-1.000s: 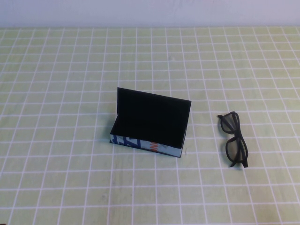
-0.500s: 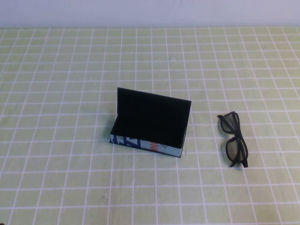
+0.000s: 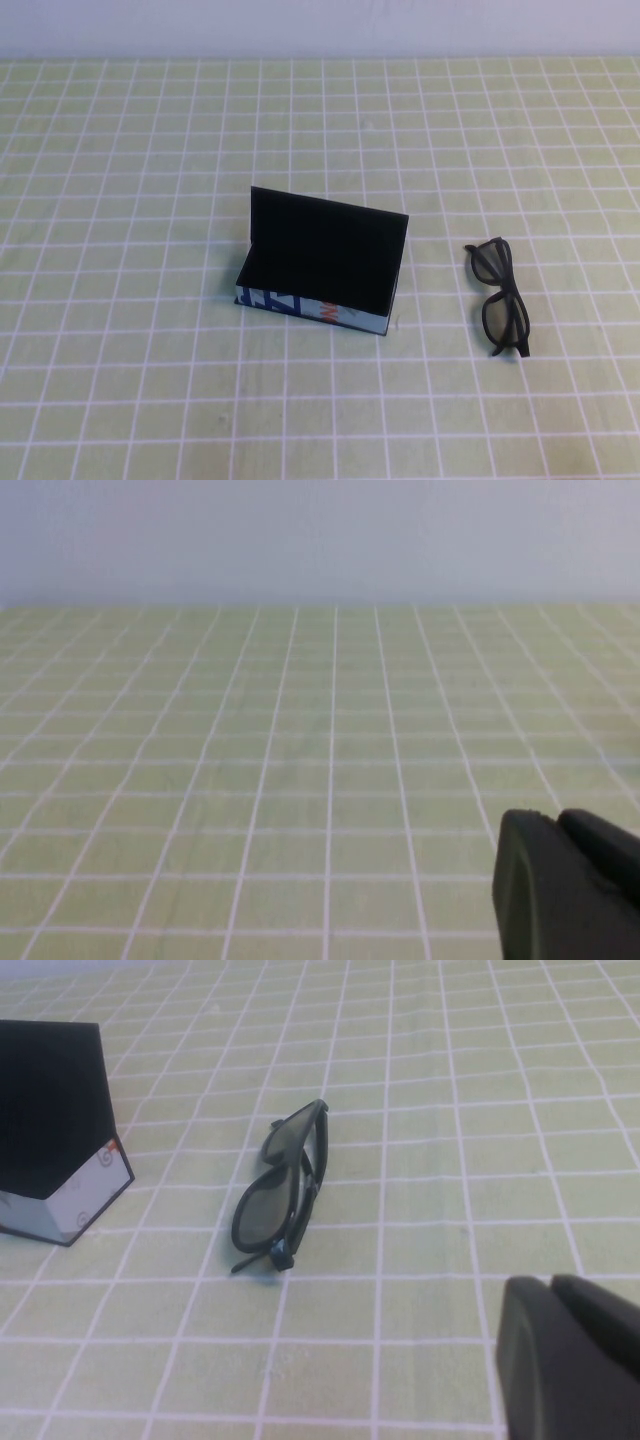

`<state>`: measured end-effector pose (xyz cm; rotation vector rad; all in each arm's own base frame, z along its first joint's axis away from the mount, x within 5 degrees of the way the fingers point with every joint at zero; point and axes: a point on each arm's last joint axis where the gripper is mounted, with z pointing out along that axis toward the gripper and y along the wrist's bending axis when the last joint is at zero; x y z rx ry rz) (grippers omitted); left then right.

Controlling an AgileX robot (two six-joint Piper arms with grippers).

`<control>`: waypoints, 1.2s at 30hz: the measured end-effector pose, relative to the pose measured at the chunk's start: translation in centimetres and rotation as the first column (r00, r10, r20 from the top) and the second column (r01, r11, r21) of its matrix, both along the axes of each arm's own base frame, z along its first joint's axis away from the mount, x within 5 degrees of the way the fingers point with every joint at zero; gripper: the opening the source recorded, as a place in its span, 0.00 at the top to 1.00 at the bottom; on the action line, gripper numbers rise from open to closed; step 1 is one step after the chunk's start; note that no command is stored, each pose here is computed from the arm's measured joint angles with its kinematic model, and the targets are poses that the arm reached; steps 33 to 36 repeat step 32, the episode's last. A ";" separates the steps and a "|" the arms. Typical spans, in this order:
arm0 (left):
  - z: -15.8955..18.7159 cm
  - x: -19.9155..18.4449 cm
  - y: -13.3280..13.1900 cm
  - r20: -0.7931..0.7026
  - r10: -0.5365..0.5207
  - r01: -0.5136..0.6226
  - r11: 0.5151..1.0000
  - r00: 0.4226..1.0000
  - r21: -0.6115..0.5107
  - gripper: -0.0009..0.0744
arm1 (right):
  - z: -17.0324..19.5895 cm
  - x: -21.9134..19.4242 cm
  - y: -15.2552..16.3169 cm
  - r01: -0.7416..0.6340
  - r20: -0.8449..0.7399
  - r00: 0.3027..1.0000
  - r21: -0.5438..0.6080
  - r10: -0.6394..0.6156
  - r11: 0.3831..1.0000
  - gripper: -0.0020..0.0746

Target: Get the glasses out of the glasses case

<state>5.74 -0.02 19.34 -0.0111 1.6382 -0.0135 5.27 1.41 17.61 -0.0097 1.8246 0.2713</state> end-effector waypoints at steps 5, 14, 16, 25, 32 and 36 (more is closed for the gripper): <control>-1.7 -0.3 0.0 -0.178 -0.007 0.011 1.000 0.984 0.024 0.99 | 0.0 0.0 0.0 0.000 0.000 1.000 0.002 0.000 1.000 1.00; -2.0 -0.4 -0.1 -0.212 -0.008 0.014 1.000 0.977 0.025 0.99 | 0.0 0.0 0.0 0.000 0.000 1.000 0.002 0.000 1.000 1.00; -2.0 -0.4 -0.1 -0.212 -0.008 0.014 1.000 0.977 0.025 0.99 | 0.0 0.0 0.0 0.000 0.000 1.000 0.002 0.000 1.000 1.00; -2.0 -0.4 -0.1 -0.213 -0.009 0.014 1.000 0.977 0.024 0.99 | 0.0 0.0 0.0 0.000 0.000 1.000 0.002 0.000 1.000 1.00; -2.0 -0.4 -0.1 -0.213 -0.009 0.014 1.000 0.977 0.024 0.99 | 0.0 0.0 0.0 0.000 0.000 1.000 0.002 0.000 1.000 1.00; -2.0 -0.4 -0.1 -0.213 -0.009 0.014 1.000 0.977 0.024 0.99 | 0.0 0.0 0.0 0.000 0.000 1.000 0.002 0.000 1.000 1.00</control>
